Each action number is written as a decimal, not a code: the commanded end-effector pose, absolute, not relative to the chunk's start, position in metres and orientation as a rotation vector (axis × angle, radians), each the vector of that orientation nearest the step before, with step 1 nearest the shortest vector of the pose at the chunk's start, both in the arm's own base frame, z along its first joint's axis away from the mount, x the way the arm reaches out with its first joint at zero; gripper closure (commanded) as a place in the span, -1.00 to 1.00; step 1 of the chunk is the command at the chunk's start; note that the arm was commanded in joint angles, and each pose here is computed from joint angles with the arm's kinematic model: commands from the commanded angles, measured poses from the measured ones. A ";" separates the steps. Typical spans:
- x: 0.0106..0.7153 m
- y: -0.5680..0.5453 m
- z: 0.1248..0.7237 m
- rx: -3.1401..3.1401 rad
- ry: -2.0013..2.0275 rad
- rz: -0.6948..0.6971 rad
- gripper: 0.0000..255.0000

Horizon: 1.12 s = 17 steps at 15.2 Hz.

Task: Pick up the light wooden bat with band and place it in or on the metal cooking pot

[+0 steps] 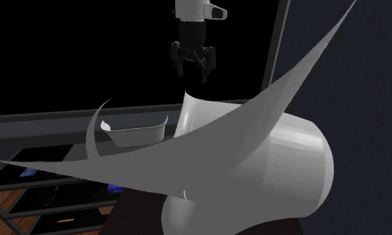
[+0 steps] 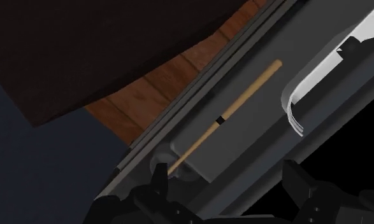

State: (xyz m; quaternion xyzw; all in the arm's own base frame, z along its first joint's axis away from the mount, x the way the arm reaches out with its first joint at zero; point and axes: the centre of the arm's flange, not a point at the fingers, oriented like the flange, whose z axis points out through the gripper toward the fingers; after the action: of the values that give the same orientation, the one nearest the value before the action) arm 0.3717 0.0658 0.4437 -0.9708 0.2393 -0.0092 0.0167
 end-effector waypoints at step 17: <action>0.457 0.081 0.217 -2.757 1.599 0.108 -1.00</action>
State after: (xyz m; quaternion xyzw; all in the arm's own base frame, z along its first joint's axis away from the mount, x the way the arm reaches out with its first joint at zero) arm 0.4519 0.0820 0.2305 -0.8735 0.4853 0.0316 -0.0212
